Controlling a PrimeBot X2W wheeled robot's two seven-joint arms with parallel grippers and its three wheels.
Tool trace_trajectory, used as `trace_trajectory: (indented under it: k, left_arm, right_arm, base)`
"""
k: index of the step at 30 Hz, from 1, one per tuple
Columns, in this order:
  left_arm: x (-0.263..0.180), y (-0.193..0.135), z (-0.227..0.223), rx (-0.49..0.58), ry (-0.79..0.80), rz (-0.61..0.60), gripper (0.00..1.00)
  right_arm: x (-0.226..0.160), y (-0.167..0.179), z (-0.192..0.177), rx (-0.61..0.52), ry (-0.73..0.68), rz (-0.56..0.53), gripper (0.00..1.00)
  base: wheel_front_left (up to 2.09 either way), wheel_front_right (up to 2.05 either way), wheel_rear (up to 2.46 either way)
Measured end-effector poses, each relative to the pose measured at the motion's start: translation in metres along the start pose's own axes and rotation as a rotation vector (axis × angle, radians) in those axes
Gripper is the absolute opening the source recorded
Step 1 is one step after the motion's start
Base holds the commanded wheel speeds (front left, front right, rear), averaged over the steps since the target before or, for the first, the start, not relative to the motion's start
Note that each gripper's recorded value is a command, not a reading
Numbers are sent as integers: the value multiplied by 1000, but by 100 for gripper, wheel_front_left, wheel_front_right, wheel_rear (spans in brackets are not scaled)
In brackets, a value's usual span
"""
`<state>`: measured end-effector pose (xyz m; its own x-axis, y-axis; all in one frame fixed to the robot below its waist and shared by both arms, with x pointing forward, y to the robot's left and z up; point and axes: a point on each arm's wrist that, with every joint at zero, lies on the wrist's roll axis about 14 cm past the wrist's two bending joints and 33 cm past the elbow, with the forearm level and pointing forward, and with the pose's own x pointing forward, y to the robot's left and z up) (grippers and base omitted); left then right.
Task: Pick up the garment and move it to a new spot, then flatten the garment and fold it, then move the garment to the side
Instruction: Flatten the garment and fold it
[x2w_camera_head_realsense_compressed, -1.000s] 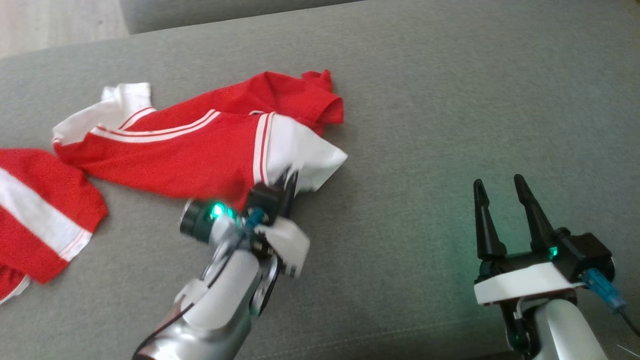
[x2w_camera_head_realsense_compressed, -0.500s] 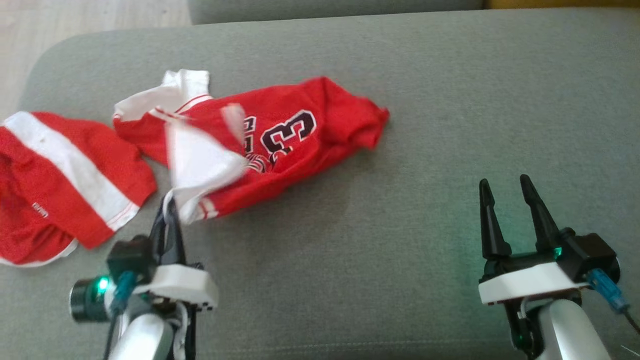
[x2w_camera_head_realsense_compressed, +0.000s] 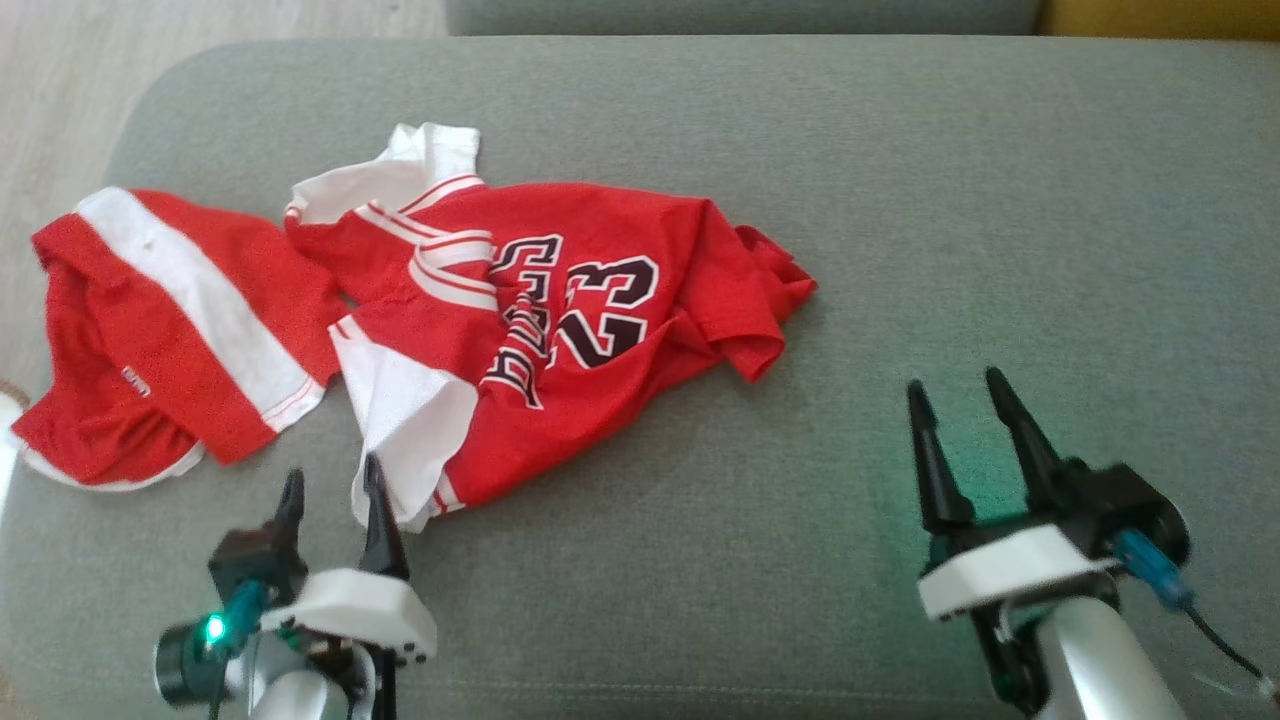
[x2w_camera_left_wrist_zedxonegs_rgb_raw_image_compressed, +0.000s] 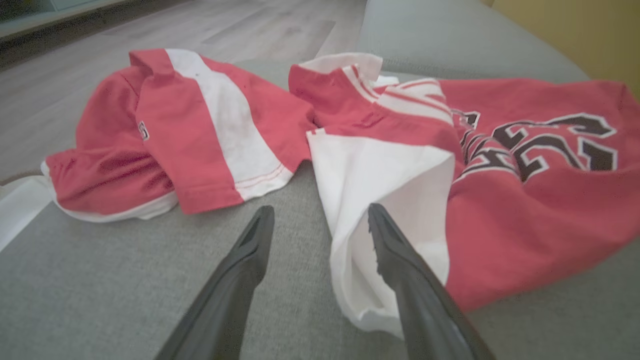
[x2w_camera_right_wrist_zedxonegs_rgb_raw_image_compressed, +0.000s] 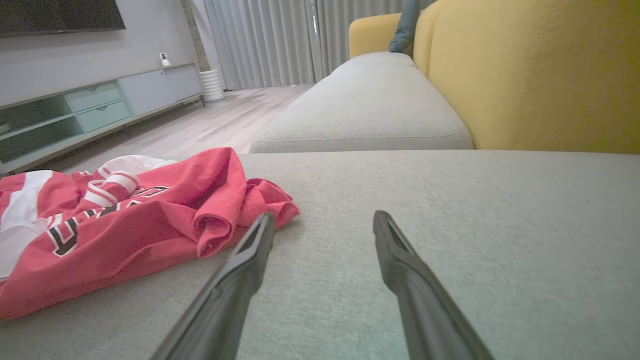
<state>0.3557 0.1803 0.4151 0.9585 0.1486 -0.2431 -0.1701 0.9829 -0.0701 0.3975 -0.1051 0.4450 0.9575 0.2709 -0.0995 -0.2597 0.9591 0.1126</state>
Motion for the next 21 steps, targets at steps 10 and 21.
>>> trace_trajectory:
  k: [10,21]
  left_arm:
    - [-3,-10,64,-15,-213,-42,100]
    - [-17,-10,68,-31,-232,-33,100]
  right_arm:
    - [32,47,-14,-23,60,161,100]
    - [71,76,-53,-71,222,274,38]
  base:
    - [0,0,0]
    - [0,0,0]
